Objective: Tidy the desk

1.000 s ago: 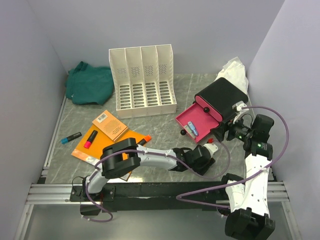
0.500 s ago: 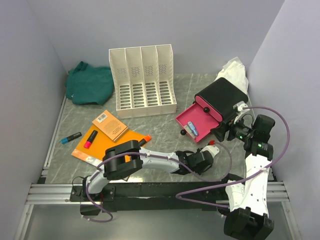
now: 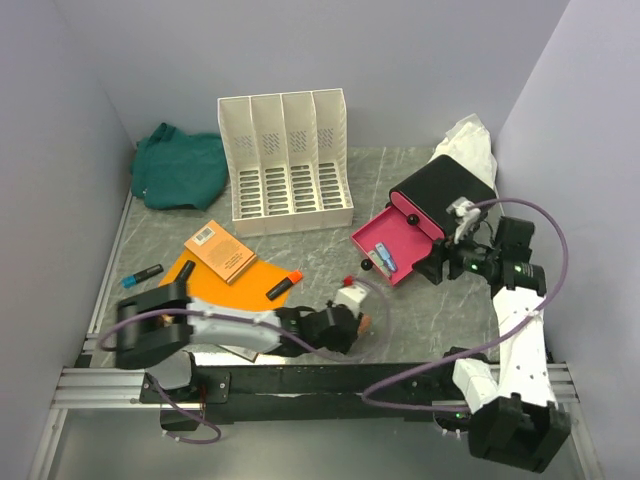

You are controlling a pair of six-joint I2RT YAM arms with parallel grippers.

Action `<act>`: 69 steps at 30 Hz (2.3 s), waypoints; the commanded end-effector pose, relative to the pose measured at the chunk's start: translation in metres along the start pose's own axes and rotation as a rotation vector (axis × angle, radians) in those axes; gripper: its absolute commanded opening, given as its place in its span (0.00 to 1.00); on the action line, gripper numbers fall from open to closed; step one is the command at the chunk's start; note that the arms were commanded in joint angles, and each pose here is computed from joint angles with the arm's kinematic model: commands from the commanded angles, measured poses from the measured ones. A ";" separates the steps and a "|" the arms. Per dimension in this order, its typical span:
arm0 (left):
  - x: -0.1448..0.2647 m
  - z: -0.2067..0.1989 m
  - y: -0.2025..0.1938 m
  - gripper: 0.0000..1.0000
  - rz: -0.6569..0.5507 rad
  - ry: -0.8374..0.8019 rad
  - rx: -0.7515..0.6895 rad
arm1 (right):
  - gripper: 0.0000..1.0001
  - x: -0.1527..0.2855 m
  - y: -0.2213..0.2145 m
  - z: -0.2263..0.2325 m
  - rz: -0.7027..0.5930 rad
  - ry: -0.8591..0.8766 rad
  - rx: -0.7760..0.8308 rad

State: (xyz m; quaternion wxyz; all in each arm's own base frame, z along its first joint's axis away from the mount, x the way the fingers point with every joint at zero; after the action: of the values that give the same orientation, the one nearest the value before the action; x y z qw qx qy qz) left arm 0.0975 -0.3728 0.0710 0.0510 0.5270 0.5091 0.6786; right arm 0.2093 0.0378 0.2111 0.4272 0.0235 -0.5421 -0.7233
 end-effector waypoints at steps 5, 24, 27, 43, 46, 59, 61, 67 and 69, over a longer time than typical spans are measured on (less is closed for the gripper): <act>0.075 0.034 0.052 0.02 -0.376 -0.086 0.401 | 0.77 -0.034 0.013 0.072 0.189 0.174 0.179; 0.138 0.110 0.106 0.01 -0.780 0.031 0.787 | 0.81 -0.141 0.062 0.171 0.322 0.320 -0.325; 0.134 0.110 0.111 0.01 -0.783 0.040 0.798 | 0.80 -0.147 0.055 0.170 0.329 0.297 -0.348; 0.125 0.102 0.128 0.01 -0.781 0.012 0.788 | 0.27 -0.169 0.022 0.181 0.415 0.337 -0.333; 0.125 0.101 0.127 0.19 -0.772 0.006 0.790 | 0.01 -0.164 0.020 0.180 0.404 0.345 -0.307; 0.118 0.111 0.049 0.99 -0.474 0.089 0.581 | 0.00 -0.123 0.069 0.062 0.214 -0.138 0.144; 0.119 0.118 0.024 0.99 -0.379 0.137 0.518 | 0.00 -0.119 0.061 0.046 0.246 -0.185 0.181; 0.134 0.138 -0.003 0.99 -0.291 0.237 0.432 | 0.08 -0.116 0.039 0.015 0.293 -0.323 0.223; 0.138 0.145 -0.007 0.99 -0.282 0.264 0.416 | 0.21 -0.119 0.037 0.005 0.308 -0.370 0.206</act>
State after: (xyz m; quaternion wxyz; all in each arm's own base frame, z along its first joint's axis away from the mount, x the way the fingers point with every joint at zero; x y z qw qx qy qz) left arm 0.1463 -0.2180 0.1571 -0.0110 0.3587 0.7485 0.5576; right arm 0.2962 0.1370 0.1974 0.4570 -0.1171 -0.6387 -0.6078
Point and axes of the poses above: each gripper's point midway between its finger pads, its own x axis back along the fingers, its own z axis along the line the jaws close on, y = z × x, the point moved 4 cm from there along x, back along the fingers, and after that the axes turned 12 degrees about -x, right-handed, at the moved point
